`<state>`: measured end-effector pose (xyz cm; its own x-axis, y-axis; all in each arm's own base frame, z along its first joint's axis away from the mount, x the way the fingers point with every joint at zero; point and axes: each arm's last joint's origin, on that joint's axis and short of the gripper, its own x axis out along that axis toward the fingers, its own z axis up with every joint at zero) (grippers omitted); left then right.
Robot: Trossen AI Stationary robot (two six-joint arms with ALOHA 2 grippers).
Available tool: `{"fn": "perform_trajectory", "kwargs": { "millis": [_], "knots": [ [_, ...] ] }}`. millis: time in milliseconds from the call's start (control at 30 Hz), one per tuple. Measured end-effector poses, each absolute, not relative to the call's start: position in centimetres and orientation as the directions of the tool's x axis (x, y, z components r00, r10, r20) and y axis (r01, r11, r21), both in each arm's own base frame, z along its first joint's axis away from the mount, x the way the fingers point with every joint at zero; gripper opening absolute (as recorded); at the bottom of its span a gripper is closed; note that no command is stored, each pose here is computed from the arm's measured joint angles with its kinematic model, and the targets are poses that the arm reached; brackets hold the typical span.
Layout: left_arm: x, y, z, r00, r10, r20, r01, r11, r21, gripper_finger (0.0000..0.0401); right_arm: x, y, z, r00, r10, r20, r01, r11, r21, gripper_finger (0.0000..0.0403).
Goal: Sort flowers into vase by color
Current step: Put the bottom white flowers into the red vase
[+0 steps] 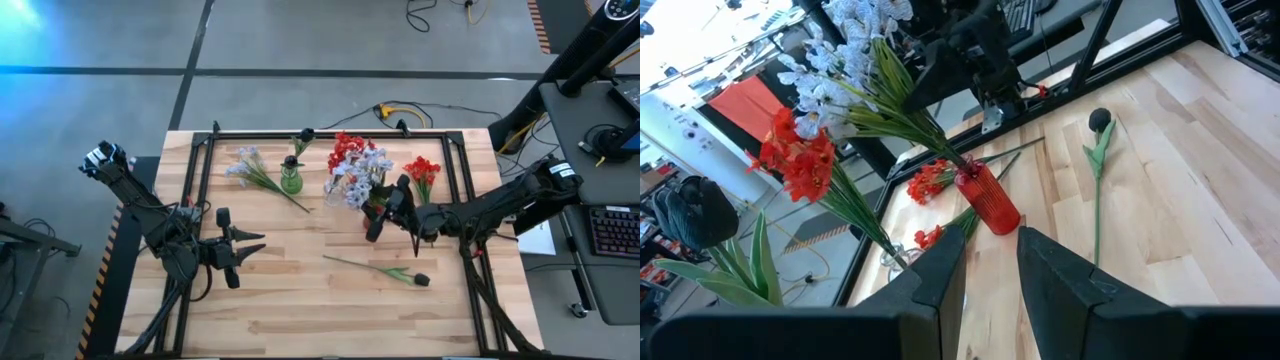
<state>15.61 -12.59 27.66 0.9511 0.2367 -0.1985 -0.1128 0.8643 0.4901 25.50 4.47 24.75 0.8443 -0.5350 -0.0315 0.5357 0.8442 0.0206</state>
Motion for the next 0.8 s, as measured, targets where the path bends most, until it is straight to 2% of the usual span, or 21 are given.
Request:
{"fn": "perform_trajectory", "kwargs": {
  "millis": [400, 800],
  "knots": [
    [15.6, -12.6, 27.7, 0.951, 0.237, -0.198, -0.113, 0.864, 0.490, 0.0077, 25.3, 4.4, 23.8, 0.813, -0.573, -0.102, 0.578, 0.816, 0.019, 0.0210],
    [15.6, -12.6, 27.7, 0.951, 0.237, -0.199, -0.113, 0.864, 0.491, 0.0077, 25.0, 5.5, 23.4, 0.833, -0.539, -0.128, 0.545, 0.838, 0.015, 0.0210]
  ]
}}
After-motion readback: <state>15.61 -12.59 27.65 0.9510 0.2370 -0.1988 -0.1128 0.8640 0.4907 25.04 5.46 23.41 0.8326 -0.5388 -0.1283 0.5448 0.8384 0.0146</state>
